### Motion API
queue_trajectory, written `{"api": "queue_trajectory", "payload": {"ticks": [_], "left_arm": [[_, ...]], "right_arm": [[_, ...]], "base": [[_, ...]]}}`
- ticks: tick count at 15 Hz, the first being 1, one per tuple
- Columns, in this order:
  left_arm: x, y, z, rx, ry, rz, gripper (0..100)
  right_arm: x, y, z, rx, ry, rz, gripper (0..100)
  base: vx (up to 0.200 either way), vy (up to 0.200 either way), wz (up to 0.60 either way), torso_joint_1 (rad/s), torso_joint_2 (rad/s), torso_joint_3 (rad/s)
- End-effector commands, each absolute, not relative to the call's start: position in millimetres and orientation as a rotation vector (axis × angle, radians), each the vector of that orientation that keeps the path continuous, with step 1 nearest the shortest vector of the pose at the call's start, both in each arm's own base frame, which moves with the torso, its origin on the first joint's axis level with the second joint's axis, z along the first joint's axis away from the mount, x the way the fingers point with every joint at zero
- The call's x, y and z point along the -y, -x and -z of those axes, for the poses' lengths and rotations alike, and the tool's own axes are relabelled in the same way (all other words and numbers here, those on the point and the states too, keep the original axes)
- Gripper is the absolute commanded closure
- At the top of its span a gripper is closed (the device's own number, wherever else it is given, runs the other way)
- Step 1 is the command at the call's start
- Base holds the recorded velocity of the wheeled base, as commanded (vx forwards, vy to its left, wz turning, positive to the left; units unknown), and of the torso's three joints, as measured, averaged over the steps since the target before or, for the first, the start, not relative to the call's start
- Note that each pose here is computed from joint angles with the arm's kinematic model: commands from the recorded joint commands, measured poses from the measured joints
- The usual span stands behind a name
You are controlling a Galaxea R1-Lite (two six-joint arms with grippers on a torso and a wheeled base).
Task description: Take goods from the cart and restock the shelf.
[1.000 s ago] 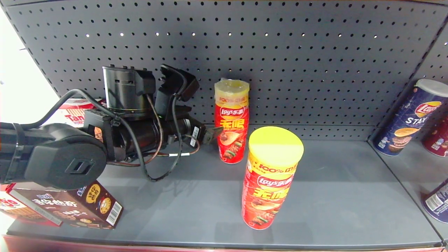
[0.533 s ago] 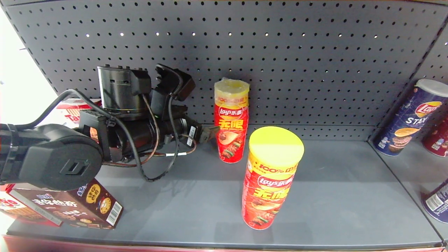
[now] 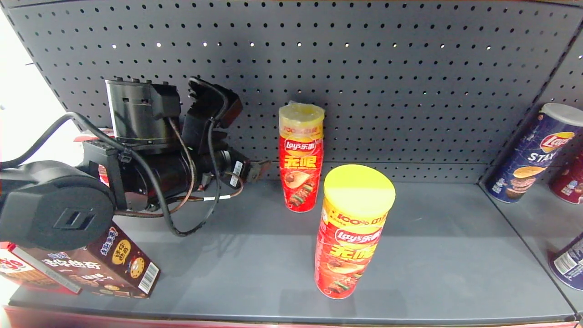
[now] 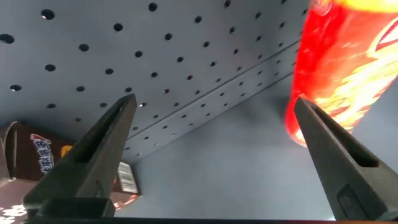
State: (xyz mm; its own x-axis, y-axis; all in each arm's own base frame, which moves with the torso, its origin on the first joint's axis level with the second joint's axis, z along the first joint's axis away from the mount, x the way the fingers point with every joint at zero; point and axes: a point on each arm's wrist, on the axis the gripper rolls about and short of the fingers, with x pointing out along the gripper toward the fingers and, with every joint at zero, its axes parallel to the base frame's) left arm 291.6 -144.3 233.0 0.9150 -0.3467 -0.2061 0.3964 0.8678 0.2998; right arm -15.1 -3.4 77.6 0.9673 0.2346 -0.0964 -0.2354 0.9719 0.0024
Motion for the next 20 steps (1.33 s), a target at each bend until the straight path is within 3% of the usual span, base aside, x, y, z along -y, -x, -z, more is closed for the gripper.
{"api": "queue_trajectory", "payload": {"ticks": [1, 8, 20], "left_arm": [[145.4, -295.3, -228.8, -0.158, -0.357, 0.387, 0], [155.8, -310.2, -203.1, -0.223, -0.393, 0.381, 0], [174.3, -317.1, -196.7, -0.192, -0.396, 0.415, 0]], "right_arm": [[3.4, 15.0, -77.6, -0.098, 0.009, -0.239, 0], [3.4, 15.0, -77.6, -0.098, 0.009, -0.239, 0], [3.4, 15.0, -77.6, -0.098, 0.009, -0.239, 0]], "base": [[0.0, 0.0, 0.0, 0.0, 0.0, 0.0], [0.0, 0.0, 0.0, 0.0, 0.0, 0.0], [0.0, 0.0, 0.0, 0.0, 0.0, 0.0]]}}
